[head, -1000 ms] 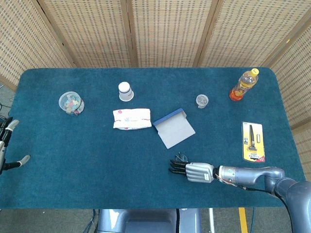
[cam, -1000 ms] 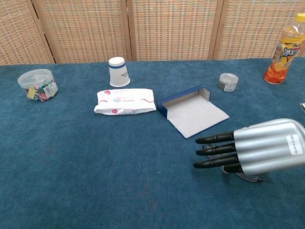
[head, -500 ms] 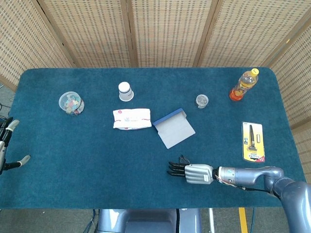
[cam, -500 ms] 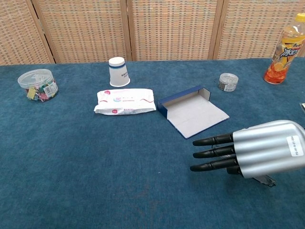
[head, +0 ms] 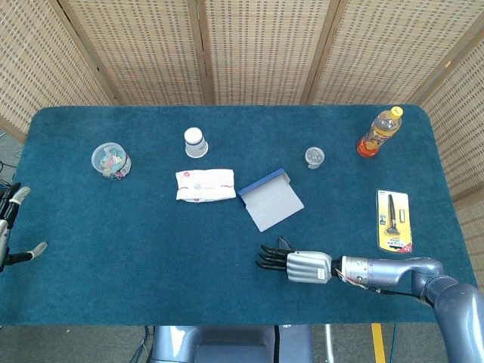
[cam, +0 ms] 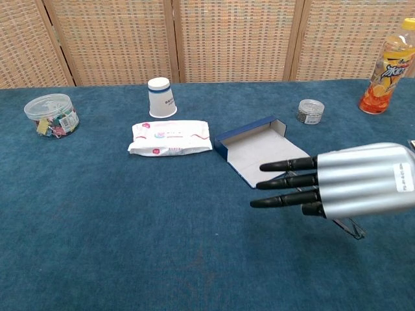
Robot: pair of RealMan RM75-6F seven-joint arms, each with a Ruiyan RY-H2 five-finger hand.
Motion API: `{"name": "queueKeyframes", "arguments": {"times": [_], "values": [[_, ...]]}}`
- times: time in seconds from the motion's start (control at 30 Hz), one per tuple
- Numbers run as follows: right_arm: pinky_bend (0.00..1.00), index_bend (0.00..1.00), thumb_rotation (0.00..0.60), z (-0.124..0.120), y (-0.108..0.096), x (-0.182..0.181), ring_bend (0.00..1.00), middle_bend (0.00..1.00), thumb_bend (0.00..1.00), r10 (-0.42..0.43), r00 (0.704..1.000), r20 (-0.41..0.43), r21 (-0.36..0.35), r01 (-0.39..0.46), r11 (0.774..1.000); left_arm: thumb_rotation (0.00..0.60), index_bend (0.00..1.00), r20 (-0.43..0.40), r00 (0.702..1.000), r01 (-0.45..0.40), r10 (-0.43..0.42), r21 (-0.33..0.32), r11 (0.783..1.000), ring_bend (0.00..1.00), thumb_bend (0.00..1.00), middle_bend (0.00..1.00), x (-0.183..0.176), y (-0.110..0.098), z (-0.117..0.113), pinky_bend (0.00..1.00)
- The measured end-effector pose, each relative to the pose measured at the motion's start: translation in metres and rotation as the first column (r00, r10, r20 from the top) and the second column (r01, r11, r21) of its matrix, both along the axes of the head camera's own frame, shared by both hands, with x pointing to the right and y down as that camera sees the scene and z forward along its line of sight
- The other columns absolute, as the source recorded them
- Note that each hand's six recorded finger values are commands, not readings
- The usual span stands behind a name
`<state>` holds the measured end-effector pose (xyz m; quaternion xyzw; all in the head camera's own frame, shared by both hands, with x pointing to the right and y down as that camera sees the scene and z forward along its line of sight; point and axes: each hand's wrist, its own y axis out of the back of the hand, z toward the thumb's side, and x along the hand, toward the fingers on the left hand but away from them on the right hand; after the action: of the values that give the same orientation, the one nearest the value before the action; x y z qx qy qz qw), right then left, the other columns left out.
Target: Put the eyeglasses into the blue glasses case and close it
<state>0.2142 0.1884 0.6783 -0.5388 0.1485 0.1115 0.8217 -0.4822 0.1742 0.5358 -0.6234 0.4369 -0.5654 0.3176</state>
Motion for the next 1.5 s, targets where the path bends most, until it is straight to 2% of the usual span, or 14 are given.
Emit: {"name": "queueKeyframes", "arguments": {"times": [0.2, 0.3, 0.43, 0.53, 0.7, 0.73, 0.87, 0.93, 1.27, 1.5], "values": [[0.06, 0.61, 0.6, -0.015, -0.029, -0.001, 0.0, 0.0, 0.36, 0.167, 0.985, 0.051, -0.018, -0.166, 0.986, 0.6, 0.0, -0.006, 1.0, -0.002, 0.002, 0.0, 1.0, 0.0, 0.12, 0.0, 0.0, 0.0, -0.001, 0.0], [0.07, 0.61, 0.6, -0.021, -0.045, -0.006, 0.0, 0.0, 0.36, 0.262, 0.963, 0.066, -0.035, -0.26, 0.965, 0.6, 0.0, -0.009, 1.0, -0.007, 0.007, 0.001, 1.0, 0.0, 0.12, 0.0, 0.001, 0.001, -0.002, 0.0], [0.08, 0.61, 0.6, -0.026, -0.068, -0.017, 0.0, 0.0, 0.36, 0.391, 0.918, 0.067, -0.073, -0.386, 0.919, 0.6, 0.0, -0.012, 1.0, -0.01, 0.01, -0.001, 1.0, 0.0, 0.12, 0.0, 0.002, 0.001, -0.002, 0.0], [0.1, 0.61, 0.6, -0.024, -0.086, -0.025, 0.0, 0.0, 0.36, 0.494, 0.869, 0.036, -0.1, -0.489, 0.867, 0.6, 0.0, -0.012, 1.0, -0.007, 0.007, -0.005, 1.0, 0.0, 0.12, 0.0, 0.0, 0.0, -0.001, 0.0], [0.1, 0.61, 0.6, -0.013, -0.118, -0.038, 0.0, 0.0, 0.36, 0.672, 0.739, -0.036, -0.118, -0.671, 0.732, 0.6, 0.0, -0.019, 1.0, 0.006, -0.006, -0.01, 1.0, 0.0, 0.12, 0.0, -0.004, -0.002, -0.001, 0.0], [0.1, 0.61, 0.6, -0.011, -0.123, -0.041, 0.0, 0.0, 0.36, 0.705, 0.708, -0.053, -0.118, -0.705, 0.699, 0.6, 0.0, -0.02, 1.0, 0.007, -0.007, -0.011, 1.0, 0.0, 0.12, 0.0, -0.004, -0.003, -0.001, 0.0], [0.1, 0.61, 0.6, -0.002, -0.136, -0.049, 0.0, 0.0, 0.36, 0.781, 0.613, -0.114, -0.113, -0.79, 0.603, 0.6, 0.0, -0.024, 1.0, 0.009, -0.009, -0.016, 1.0, 0.0, 0.12, 0.0, -0.005, -0.003, -0.001, 0.0], [0.1, 0.61, 0.6, 0.003, -0.138, -0.055, 0.0, 0.0, 0.36, 0.803, 0.578, -0.144, -0.101, -0.816, 0.569, 0.6, 0.0, -0.026, 1.0, 0.012, -0.013, -0.016, 1.0, 0.0, 0.12, 0.0, -0.006, -0.003, -0.001, 0.0], [0.1, 0.61, 0.6, 0.02, -0.129, -0.098, 0.0, 0.0, 0.36, 0.856, 0.439, -0.272, -0.125, -0.898, 0.421, 0.6, 0.0, -0.03, 0.999, 0.022, -0.023, -0.033, 0.999, 0.0, 0.12, 0.0, -0.009, -0.006, 0.002, 0.0], [0.1, 0.61, 0.6, 0.032, -0.119, -0.13, 0.0, 0.0, 0.36, 0.857, 0.391, -0.335, -0.086, -0.919, 0.386, 0.6, 0.0, -0.038, 0.998, 0.041, -0.042, -0.037, 0.998, 0.0, 0.12, 0.0, -0.014, -0.008, 0.001, 0.0]]}}
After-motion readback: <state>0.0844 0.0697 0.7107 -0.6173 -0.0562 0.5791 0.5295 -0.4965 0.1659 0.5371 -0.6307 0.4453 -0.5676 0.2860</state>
